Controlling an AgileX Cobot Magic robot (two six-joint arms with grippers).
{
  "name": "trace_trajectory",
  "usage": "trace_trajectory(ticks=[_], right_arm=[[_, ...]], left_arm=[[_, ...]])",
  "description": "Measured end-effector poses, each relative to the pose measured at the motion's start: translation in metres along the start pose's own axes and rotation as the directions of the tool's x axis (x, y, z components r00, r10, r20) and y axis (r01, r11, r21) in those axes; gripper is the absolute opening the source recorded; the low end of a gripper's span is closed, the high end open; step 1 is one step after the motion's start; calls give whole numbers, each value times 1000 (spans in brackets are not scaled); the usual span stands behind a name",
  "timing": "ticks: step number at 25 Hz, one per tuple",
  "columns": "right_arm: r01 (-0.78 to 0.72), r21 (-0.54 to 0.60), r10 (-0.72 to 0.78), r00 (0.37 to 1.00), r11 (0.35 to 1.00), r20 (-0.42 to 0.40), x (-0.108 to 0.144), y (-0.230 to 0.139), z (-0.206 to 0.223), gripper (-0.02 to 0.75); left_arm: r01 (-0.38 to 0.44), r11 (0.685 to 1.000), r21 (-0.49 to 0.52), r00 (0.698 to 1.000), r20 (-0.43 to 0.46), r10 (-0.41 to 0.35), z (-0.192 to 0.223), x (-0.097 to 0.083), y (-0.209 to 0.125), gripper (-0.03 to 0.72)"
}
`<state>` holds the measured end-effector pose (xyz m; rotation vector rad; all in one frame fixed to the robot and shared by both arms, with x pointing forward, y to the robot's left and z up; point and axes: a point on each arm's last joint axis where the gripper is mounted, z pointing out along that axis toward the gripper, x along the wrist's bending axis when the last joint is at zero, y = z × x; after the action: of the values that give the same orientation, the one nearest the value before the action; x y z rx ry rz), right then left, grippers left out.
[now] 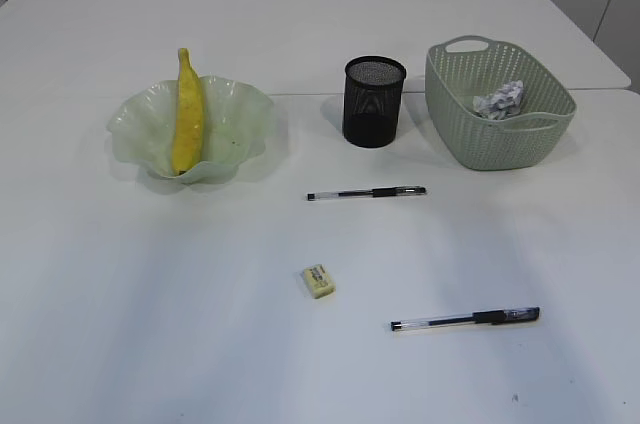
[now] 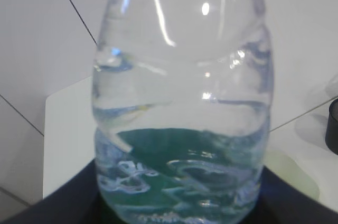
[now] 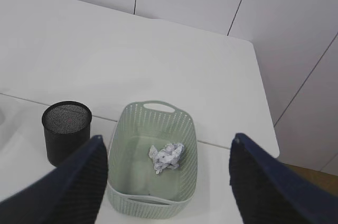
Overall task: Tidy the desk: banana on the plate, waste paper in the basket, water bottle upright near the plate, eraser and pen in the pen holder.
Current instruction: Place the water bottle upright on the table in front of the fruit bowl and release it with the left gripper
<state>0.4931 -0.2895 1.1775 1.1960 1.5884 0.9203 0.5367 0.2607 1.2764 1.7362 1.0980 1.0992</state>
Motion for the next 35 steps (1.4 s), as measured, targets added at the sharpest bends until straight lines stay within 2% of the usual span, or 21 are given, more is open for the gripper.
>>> trace_trajectory(ticks=[6,12,17,26,32,35], right_arm=[[0,-6,0,1000,1000,2,0,1,0,534],[2,-8,-2,1000,1000,2,0,1,0,533],[2,-8,-2,1000,1000,2,0,1,0,534],[2,-29,-2,1000,1000,8,-1,3,0,533],[2,-31,-2,1000,1000,8,-1,3,0,533],[2,-31,-2,1000,1000,8,-1,3,0,533]], left_arm=[[14,999,-43,1000,-14,-14,0,1,4,380],[98,987,-125,993,-56,-105,10,9,-1,378],[135,984,-120,988,-58,-143,22,6,-22,378],[148,949,-278,979,-95,-181,6,-1,-49,377],[194,941,-277,969,-95,-228,10,-10,-82,377],[231,925,-301,957,-101,-272,9,-14,-100,377]])
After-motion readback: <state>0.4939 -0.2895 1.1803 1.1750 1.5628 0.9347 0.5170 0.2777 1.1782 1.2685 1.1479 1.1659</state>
